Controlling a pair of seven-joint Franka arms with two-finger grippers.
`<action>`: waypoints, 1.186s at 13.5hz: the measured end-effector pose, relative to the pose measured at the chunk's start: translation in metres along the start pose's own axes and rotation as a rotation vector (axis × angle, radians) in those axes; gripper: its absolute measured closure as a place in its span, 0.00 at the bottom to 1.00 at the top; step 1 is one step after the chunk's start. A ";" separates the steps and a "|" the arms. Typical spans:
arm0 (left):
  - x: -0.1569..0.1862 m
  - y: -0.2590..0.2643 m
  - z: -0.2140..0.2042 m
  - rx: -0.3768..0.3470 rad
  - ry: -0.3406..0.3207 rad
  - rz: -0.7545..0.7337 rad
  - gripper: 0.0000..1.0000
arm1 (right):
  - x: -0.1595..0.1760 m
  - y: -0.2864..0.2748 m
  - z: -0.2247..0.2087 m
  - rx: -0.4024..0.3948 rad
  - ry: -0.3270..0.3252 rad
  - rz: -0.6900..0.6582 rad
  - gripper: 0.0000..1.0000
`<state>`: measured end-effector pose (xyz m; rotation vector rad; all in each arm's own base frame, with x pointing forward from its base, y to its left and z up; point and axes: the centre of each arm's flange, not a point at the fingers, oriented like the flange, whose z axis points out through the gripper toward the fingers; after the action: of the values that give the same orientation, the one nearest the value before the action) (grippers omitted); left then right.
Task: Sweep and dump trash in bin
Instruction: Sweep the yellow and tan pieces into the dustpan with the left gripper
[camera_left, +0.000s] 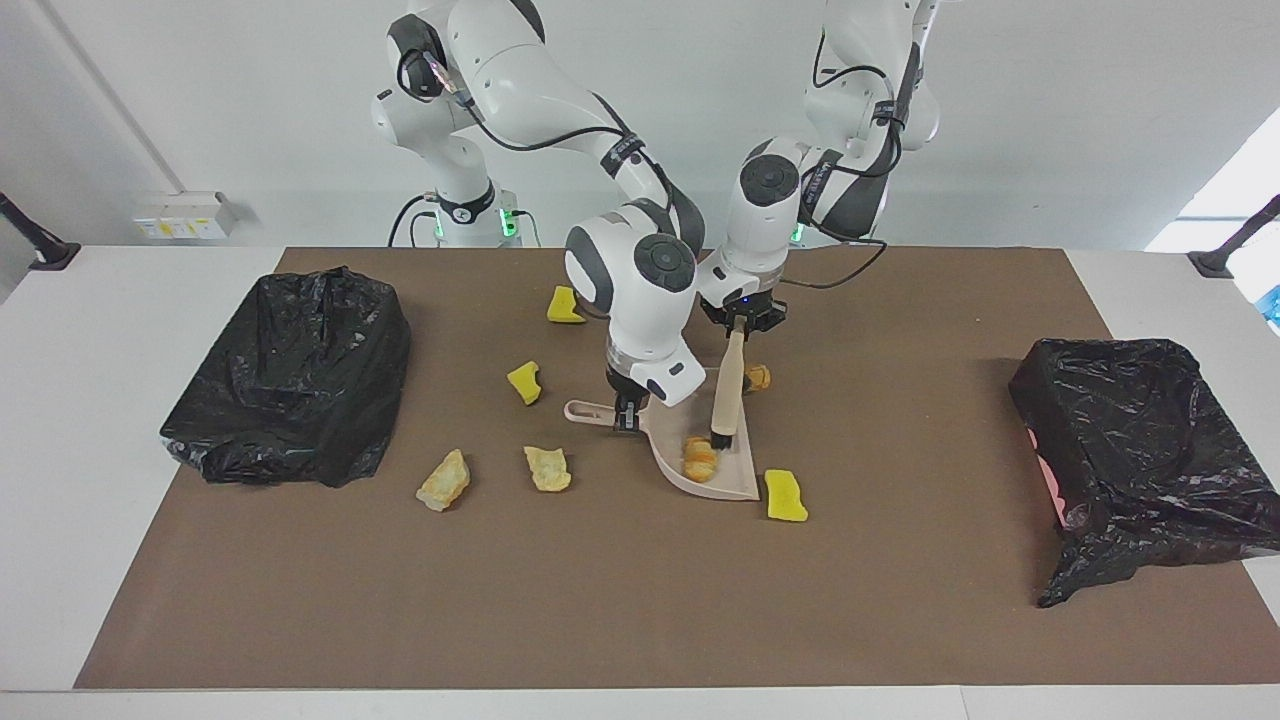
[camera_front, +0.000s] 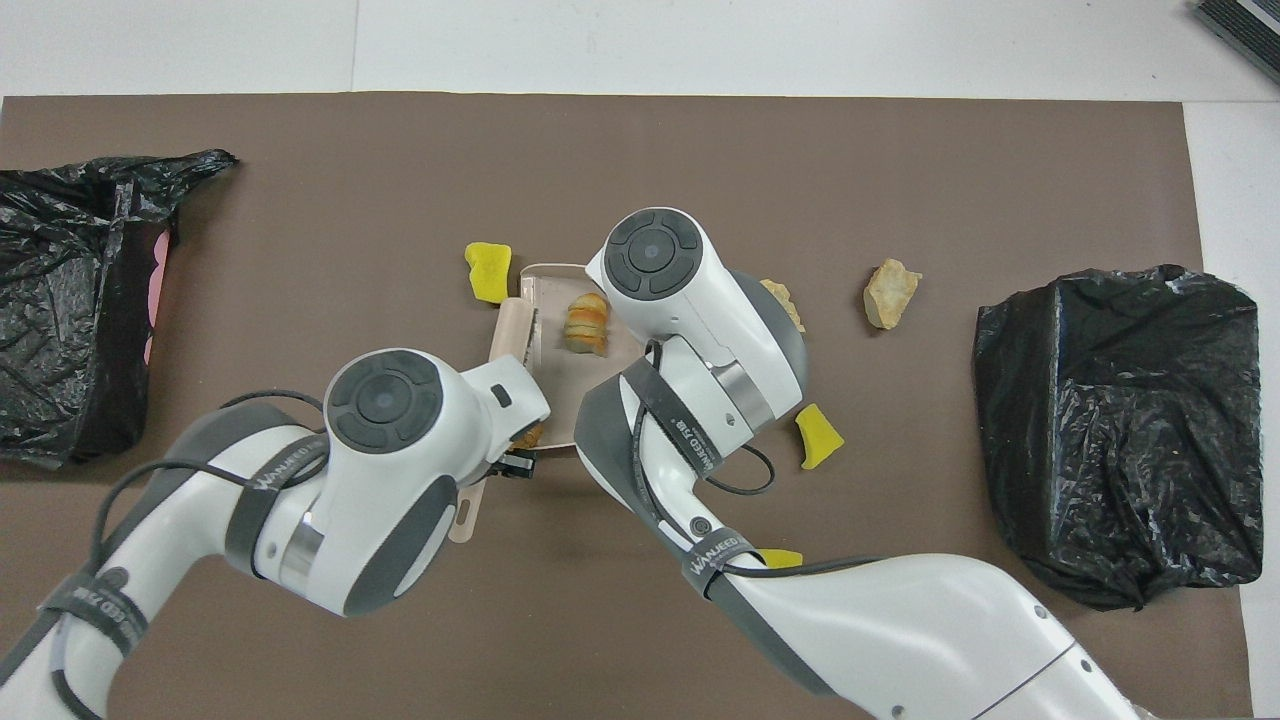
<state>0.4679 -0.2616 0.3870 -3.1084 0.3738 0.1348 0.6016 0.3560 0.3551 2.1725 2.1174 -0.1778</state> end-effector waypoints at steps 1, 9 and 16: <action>0.009 -0.027 -0.006 -0.008 0.011 -0.024 0.74 | 0.000 0.000 0.000 0.000 0.000 0.000 0.68; 0.053 -0.132 0.036 -0.032 0.030 0.027 0.74 | 0.001 0.000 0.000 -0.001 0.001 -0.001 0.68; 0.013 0.017 0.029 0.000 -0.065 0.123 0.74 | 0.001 0.000 0.000 -0.003 0.002 -0.002 0.68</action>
<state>0.4745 -0.2805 0.3570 -3.0708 0.5632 0.2361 0.6012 0.3574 0.3551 2.1699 2.1195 -0.1726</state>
